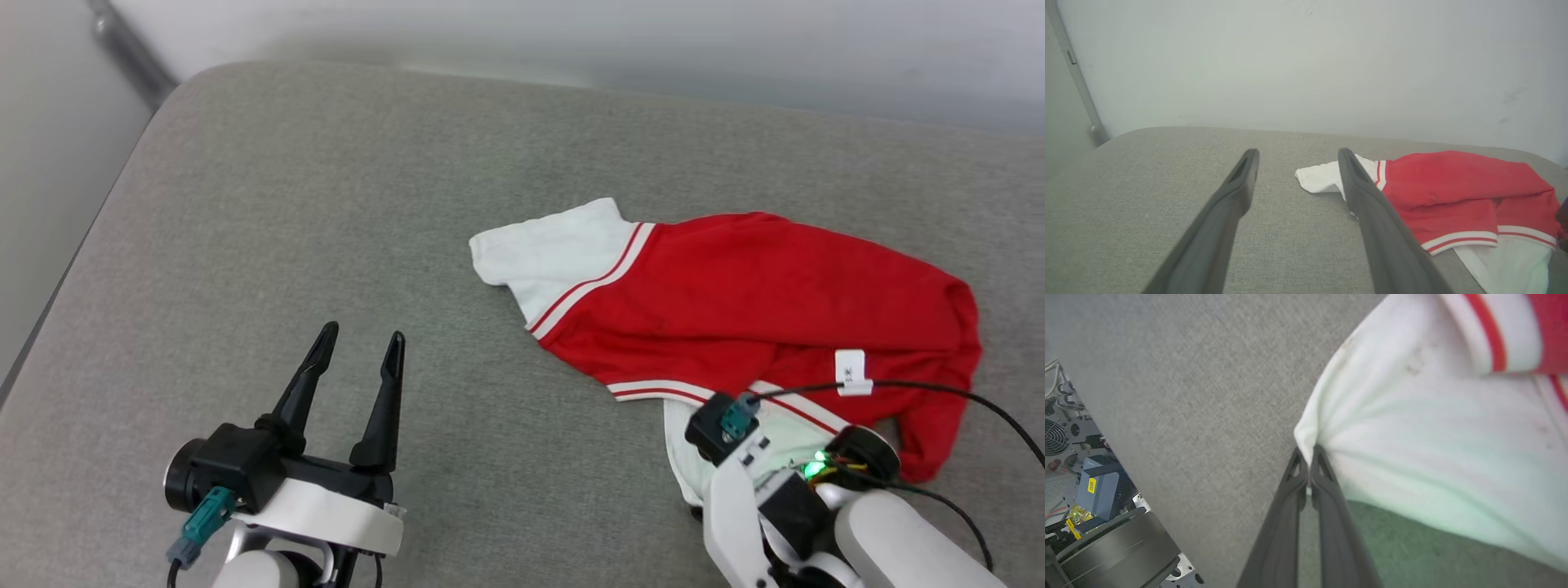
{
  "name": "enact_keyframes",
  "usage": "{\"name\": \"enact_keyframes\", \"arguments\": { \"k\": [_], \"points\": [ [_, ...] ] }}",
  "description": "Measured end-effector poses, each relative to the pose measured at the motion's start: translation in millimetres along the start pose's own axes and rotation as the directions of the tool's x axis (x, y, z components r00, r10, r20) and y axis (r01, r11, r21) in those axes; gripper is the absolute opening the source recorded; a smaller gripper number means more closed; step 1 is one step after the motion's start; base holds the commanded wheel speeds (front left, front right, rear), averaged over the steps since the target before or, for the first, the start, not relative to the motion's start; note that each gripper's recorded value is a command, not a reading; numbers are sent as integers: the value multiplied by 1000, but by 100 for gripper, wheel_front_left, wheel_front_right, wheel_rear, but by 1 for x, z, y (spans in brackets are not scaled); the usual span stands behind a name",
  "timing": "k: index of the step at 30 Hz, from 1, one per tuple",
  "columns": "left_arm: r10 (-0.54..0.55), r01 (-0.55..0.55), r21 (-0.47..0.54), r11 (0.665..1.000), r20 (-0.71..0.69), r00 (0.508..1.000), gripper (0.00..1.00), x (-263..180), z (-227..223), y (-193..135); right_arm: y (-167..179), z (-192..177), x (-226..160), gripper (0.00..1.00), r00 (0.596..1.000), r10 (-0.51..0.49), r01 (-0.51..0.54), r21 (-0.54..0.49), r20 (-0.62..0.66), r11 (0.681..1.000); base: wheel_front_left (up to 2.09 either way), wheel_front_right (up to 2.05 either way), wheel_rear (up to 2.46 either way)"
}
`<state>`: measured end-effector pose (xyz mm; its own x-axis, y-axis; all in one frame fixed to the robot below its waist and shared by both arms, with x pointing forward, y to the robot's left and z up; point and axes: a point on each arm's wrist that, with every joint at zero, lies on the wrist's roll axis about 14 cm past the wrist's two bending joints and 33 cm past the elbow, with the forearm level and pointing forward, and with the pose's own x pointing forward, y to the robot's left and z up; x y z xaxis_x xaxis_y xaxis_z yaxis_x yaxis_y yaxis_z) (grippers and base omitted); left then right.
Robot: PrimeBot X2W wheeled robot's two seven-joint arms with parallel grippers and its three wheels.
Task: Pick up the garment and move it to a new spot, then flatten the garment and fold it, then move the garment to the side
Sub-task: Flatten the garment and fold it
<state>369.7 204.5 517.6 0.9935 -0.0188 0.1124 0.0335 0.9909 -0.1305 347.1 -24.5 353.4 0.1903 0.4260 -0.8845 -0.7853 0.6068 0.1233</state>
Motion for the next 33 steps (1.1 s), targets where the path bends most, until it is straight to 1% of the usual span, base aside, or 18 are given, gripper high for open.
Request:
{"name": "enact_keyframes", "arguments": {
  "k": [2, 5, 9, 12, 14, 17, 20, 22, 24, 27, 28, 29, 33],
  "points": [
    [-15, 15, -1, 1000, 7, 1000, 100, 2, 2, -4, -3, -13, -8, 0, 1000, -18, 18, -6, -11, 1000, 0, 0, 0],
    [-37, 37, -3, 999, 13, 999, 100, 3, 3, -9, -15, -44, -23, 0, 995, -73, 71, -46, -65, 996, 0, 0, 0],
    [-82, 83, -12, 997, 35, 996, 100, 11, 8, -23, -44, -89, -52, 0, 973, -175, 167, -64, -150, 984, 0, 0, 0],
    [-113, 114, -18, 993, 43, 993, 100, 15, 9, -33, -76, -124, -78, 0, 936, -269, 258, -78, -227, 963, 0, 0, 0],
    [-129, 130, -22, 991, 46, 991, 100, 18, 9, -38, -94, -146, -96, 0, 902, -327, 312, -100, -283, 945, 0, 0, 0],
    [-144, 145, -26, 989, 44, 989, 100, 20, 8, -42, -118, -174, -119, 0, 850, -388, 377, -103, -355, 921, 0, 0, 0],
    [-150, 151, -28, 988, 38, 988, 100, 21, 5, -44, -143, -193, -139, 0, 801, -446, 441, -109, -399, 891, 0, 0, 0],
    [-153, 154, -30, 988, 35, 988, 100, 22, 4, -46, -158, -199, -148, 0, 780, -480, 482, -104, -402, 870, 0, 0, 0],
    [-154, 155, -30, 987, 33, 988, 100, 22, 3, -46, -170, -203, -152, 0, 776, -497, 516, -63, -388, 854, 0, 0, 0],
    [-157, 158, -30, 987, 34, 987, 100, 22, 4, -47, -175, -203, -149, 0, 788, -506, 541, 1, -351, 841, 0, 0, 0],
    [-157, 158, -28, 987, 35, 987, 100, 22, 4, -46, -177, -200, -147, 71, 797, -509, 548, 32, -325, 836, 0, 0, 0],
    [-157, 158, -27, 987, 34, 987, 100, 22, 4, -46, -178, -196, -146, 100, 805, -516, 553, 56, -292, 831, 0, 0, 0],
    [-158, 159, -24, 987, 39, 987, 100, 22, 6, -46, -181, -174, -143, 100, 824, -545, 566, 166, -157, 807, 0, 0, 0]
  ]
}}
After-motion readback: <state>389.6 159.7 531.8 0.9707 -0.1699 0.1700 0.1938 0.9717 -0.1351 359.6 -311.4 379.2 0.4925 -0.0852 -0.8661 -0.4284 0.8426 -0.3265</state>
